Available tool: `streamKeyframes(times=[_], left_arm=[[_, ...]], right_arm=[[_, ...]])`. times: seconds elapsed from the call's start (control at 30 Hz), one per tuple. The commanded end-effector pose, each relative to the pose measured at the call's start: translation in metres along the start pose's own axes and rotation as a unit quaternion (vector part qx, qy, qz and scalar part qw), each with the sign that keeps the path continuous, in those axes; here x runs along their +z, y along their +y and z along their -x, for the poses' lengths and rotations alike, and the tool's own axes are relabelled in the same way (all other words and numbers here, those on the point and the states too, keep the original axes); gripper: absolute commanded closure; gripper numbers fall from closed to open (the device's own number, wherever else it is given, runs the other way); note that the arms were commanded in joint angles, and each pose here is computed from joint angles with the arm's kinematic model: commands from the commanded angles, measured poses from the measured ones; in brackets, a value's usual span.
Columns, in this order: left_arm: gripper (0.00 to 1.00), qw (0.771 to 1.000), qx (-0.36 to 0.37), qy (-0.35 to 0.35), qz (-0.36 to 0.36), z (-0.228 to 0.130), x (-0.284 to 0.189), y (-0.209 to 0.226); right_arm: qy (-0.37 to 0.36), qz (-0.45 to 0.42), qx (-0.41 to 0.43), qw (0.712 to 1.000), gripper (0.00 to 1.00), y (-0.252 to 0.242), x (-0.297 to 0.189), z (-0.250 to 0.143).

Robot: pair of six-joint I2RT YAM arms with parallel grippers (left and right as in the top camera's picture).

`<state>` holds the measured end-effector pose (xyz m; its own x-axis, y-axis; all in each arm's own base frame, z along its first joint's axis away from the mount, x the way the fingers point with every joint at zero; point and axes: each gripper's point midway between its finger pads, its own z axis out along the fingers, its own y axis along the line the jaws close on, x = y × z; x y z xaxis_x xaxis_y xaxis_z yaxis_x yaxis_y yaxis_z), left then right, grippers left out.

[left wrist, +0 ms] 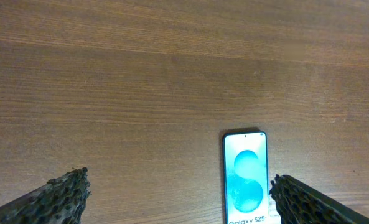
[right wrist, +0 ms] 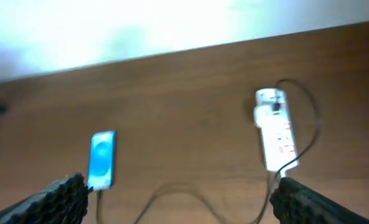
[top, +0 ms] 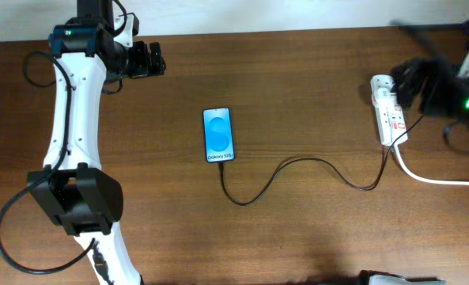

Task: Plug charger to phone and switch on socket

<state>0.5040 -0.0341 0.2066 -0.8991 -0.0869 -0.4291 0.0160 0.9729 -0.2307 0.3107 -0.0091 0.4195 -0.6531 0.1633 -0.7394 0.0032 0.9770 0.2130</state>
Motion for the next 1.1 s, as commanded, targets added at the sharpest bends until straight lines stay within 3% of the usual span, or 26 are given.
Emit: streamKeyframes(times=[0.0,0.13,1.07], left_arm=[[0.01,1.0,-0.003,0.002,0.004,0.0,0.003,0.002],[0.01,1.0,-0.003,0.002,0.004,0.0,0.003,0.002],[0.01,1.0,-0.003,0.002,0.003,0.0,0.003,0.002]], right_arm=[[0.028,0.025,-0.034,0.999,0.02,0.021,-0.01,-0.02],[0.096,0.02,-0.016,0.995,0.02,0.018,-0.008,-0.05],[0.13,0.017,-0.008,0.991,0.02,0.011,0.016,-0.052]])
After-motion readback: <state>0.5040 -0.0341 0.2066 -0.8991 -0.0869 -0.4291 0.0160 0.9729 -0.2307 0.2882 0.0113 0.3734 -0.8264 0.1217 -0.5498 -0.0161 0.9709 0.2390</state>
